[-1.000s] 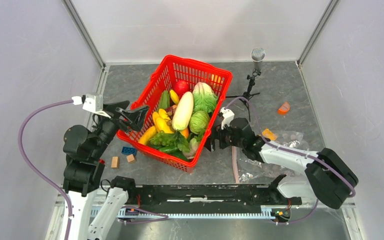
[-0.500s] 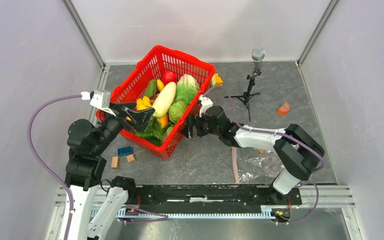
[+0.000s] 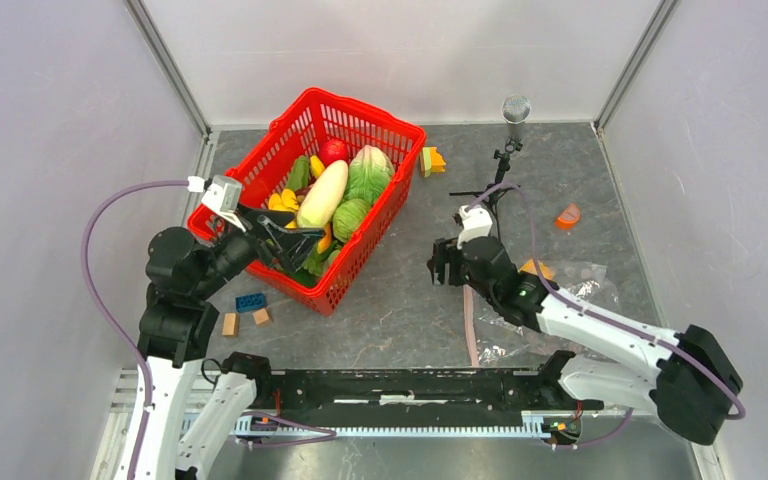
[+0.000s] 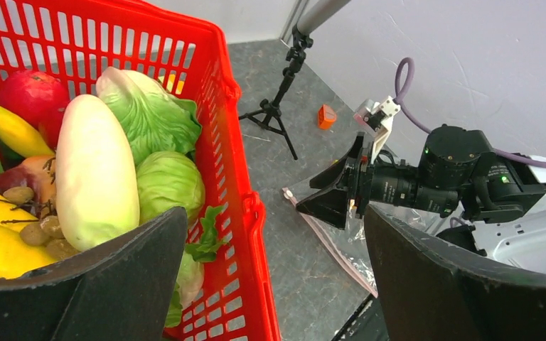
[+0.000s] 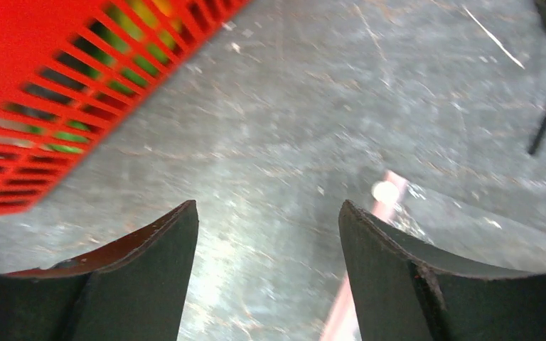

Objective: Place the food in the zip-top bag and seal the zipper
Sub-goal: Pick up the zipper food storage bag at the center of the board, then open the zipper of the food storage bag at the center of the board.

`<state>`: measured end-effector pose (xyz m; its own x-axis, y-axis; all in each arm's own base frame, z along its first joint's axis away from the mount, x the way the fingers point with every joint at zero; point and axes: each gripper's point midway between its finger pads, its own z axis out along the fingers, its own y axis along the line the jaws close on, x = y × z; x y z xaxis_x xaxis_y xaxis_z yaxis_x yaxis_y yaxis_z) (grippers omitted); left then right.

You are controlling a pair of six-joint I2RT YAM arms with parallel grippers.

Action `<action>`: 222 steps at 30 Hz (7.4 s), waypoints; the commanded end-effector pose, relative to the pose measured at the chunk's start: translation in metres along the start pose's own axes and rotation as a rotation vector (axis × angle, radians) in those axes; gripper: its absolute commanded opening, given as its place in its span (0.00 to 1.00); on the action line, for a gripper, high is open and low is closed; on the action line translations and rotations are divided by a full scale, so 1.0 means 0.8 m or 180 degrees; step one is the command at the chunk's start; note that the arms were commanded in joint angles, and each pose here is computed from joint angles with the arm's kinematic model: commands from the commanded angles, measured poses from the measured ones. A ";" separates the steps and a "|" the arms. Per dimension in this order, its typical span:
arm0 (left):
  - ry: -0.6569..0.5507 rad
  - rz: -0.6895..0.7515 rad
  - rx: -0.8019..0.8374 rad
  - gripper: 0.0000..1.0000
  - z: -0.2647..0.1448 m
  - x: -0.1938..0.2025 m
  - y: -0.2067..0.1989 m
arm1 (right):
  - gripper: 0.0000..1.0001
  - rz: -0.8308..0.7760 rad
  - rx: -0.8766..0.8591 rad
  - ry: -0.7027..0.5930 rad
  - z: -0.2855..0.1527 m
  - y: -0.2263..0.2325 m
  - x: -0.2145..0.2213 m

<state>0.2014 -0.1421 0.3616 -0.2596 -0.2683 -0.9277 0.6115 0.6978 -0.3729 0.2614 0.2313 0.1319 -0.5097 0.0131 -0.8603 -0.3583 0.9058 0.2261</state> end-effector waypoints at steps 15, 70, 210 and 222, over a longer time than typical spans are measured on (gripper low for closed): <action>0.0042 -0.0046 0.0209 1.00 0.007 0.005 -0.009 | 0.50 -0.0458 0.1016 0.0797 -0.036 -0.102 0.104; 0.0537 0.0115 0.0837 0.90 0.026 0.043 -0.076 | 0.00 0.0305 0.0707 -0.0224 -0.068 -0.065 0.047; 0.1590 -0.0074 -0.0511 0.02 0.193 0.271 -0.075 | 0.00 0.0148 0.0274 -0.0279 -0.208 -0.033 -0.080; 0.1680 -0.0081 0.0150 0.31 0.209 0.261 -0.128 | 0.00 0.0144 0.0512 -0.0306 -0.198 -0.037 -0.091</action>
<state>0.2065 -0.3689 0.1719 -0.6675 0.1069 -0.7369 0.5631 0.7201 -0.4055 0.1763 0.1461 0.2505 -0.4703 0.0690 -0.8798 -0.2772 0.9350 0.2215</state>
